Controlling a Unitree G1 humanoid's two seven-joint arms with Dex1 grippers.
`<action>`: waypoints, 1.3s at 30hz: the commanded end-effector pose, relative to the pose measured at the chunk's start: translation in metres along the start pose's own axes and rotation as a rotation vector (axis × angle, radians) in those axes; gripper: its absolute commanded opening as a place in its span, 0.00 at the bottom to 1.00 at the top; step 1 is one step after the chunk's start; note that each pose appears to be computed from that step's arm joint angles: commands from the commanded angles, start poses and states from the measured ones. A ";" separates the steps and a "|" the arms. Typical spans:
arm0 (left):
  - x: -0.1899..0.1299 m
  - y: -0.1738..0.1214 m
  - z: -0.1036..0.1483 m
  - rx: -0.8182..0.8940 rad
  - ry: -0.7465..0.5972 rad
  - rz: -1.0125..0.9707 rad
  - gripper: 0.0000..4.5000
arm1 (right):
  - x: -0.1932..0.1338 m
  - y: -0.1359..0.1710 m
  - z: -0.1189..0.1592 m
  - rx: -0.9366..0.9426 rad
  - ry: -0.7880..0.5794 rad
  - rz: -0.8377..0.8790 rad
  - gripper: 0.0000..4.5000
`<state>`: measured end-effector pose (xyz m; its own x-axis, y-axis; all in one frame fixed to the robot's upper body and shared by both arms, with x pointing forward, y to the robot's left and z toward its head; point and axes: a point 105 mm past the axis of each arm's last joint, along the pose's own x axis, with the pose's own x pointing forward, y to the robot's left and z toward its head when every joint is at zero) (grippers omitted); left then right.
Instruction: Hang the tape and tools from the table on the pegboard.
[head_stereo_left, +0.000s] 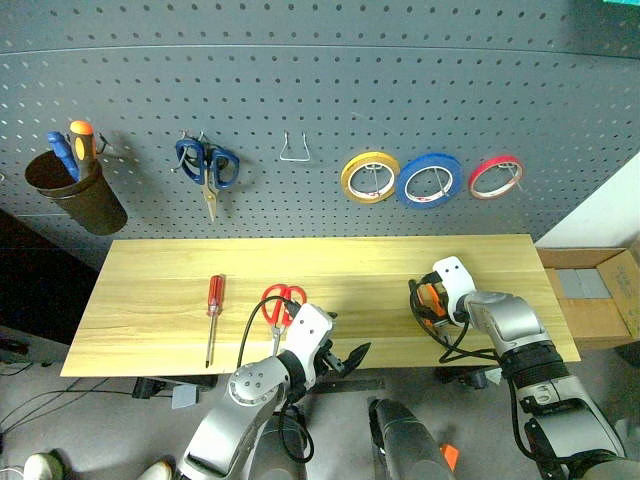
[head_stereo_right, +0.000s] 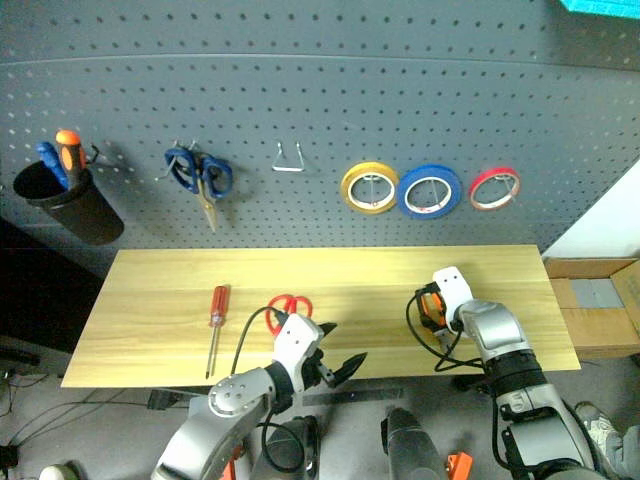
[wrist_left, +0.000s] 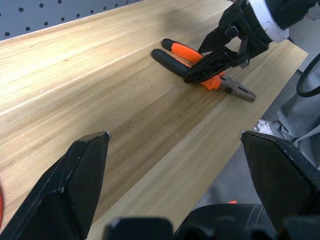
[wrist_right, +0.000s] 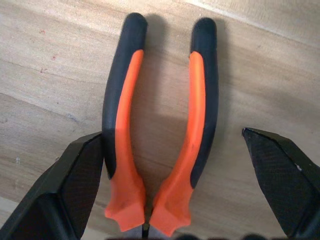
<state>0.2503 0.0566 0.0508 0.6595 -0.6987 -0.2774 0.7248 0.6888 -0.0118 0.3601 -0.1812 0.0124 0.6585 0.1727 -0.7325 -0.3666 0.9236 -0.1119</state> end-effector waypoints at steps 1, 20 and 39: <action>-0.002 -0.007 0.015 -0.009 -0.054 -0.017 1.00 | 0.004 -0.003 -0.009 -0.008 0.022 -0.003 0.85; -0.036 0.007 0.032 -0.041 -0.122 0.085 1.00 | -0.072 0.069 0.064 -0.132 -0.501 0.341 0.60; -0.066 0.089 0.150 0.202 -0.463 0.484 1.00 | -0.199 0.118 0.272 0.069 -1.400 0.329 0.60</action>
<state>0.3001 0.1391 0.2050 0.9162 -0.3521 0.1914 0.3186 0.9297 0.1851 0.3725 -0.0098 0.2967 0.7146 0.5633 0.4148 -0.6256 0.7799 0.0186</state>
